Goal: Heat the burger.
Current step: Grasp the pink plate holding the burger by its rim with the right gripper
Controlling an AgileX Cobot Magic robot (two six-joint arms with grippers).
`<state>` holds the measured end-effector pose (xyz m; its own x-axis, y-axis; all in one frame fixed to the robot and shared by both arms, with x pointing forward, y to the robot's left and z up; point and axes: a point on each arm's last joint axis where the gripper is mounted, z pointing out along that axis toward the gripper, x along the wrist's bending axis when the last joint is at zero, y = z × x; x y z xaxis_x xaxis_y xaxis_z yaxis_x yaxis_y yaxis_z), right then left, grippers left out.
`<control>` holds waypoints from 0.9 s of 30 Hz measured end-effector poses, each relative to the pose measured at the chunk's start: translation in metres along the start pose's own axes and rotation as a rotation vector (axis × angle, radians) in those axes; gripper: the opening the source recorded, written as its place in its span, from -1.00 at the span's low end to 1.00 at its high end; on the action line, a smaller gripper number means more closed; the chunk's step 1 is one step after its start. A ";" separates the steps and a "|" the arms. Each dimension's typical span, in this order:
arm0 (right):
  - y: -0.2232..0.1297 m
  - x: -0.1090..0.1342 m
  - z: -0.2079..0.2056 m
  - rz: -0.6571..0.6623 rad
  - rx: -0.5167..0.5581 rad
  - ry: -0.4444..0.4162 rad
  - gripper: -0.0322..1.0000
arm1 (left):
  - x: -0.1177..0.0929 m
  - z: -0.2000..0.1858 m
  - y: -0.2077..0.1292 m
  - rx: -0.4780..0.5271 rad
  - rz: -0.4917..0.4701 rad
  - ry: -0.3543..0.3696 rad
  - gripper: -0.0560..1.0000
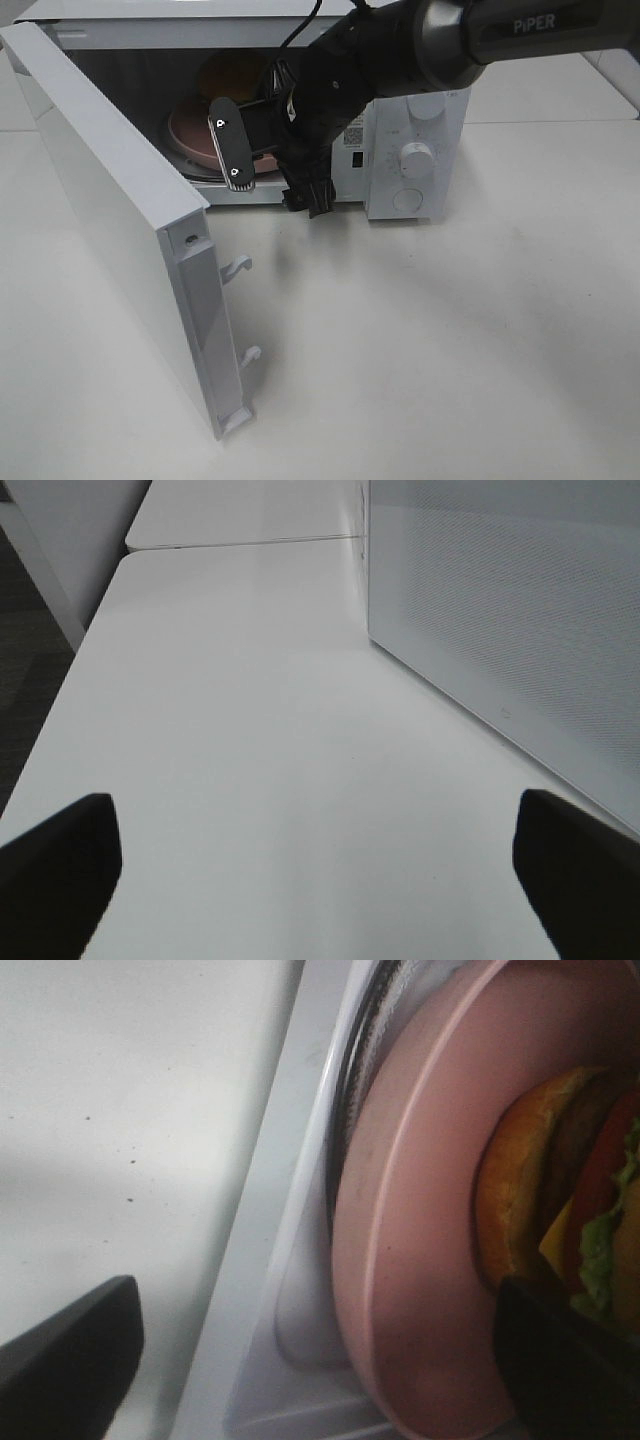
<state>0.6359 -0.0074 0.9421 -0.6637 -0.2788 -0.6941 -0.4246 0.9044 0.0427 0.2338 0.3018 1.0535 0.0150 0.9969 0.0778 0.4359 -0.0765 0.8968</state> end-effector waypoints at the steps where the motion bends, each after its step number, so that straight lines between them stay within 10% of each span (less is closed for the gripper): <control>1: 0.001 -0.001 0.005 0.007 0.000 -0.002 0.82 | 0.001 0.000 0.000 0.001 0.005 0.009 0.98; 27: -0.003 0.004 0.049 0.035 -0.013 -0.030 0.73 | 0.010 -0.001 0.000 0.009 0.063 0.108 0.98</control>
<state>0.6648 0.0046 0.9046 -0.6596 -0.2373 -0.7132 -0.4100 0.9088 0.0767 0.2331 0.3116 1.0542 -0.0539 0.9821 0.1806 0.4449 -0.1382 0.8848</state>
